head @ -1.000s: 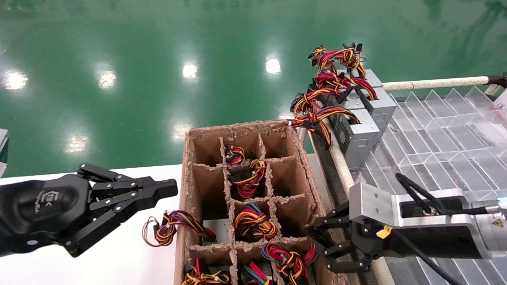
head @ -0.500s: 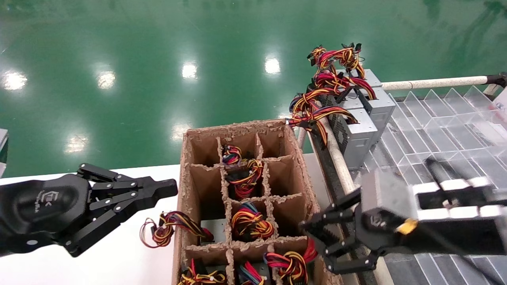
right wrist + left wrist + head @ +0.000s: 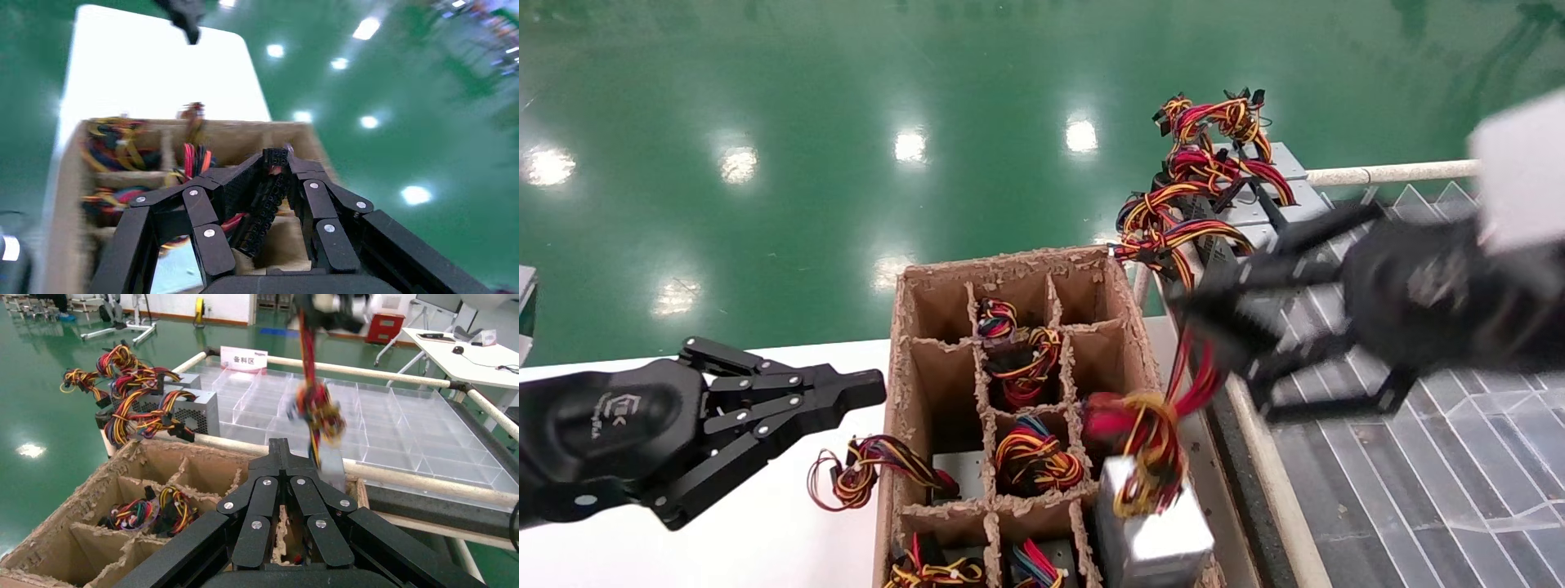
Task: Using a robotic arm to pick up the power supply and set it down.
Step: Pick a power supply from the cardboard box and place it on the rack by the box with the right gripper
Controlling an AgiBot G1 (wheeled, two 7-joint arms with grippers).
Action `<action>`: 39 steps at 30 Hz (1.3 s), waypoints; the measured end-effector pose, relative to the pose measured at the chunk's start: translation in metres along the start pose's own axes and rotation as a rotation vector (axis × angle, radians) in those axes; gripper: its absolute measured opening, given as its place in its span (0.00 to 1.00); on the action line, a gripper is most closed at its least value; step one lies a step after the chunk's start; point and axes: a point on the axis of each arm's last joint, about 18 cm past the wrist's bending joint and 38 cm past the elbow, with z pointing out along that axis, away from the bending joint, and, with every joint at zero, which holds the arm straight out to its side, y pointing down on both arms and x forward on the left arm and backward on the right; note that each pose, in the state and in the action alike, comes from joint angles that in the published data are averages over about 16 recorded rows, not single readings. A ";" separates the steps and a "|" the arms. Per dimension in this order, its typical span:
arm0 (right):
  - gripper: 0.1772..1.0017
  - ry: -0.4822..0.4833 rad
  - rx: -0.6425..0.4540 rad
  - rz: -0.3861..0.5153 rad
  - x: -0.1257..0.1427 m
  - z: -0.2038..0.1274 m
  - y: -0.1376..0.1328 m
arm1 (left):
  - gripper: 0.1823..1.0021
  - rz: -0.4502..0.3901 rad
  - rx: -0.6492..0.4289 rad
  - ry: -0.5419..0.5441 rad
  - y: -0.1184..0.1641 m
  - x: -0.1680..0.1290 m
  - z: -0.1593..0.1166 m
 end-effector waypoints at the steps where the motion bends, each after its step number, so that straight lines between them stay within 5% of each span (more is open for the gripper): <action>1: 0.04 0.014 0.001 -0.018 0.004 -0.005 -0.005 | 0.01 0.000 0.000 0.000 0.000 0.000 0.000; 19: 0.04 0.277 -0.014 -0.176 0.059 -0.094 -0.056 | 0.01 0.000 0.000 0.000 0.000 0.000 0.000; 39: 0.04 0.394 -0.152 -0.076 0.071 -0.148 -0.004 | 0.01 0.000 0.000 0.000 0.000 0.000 0.000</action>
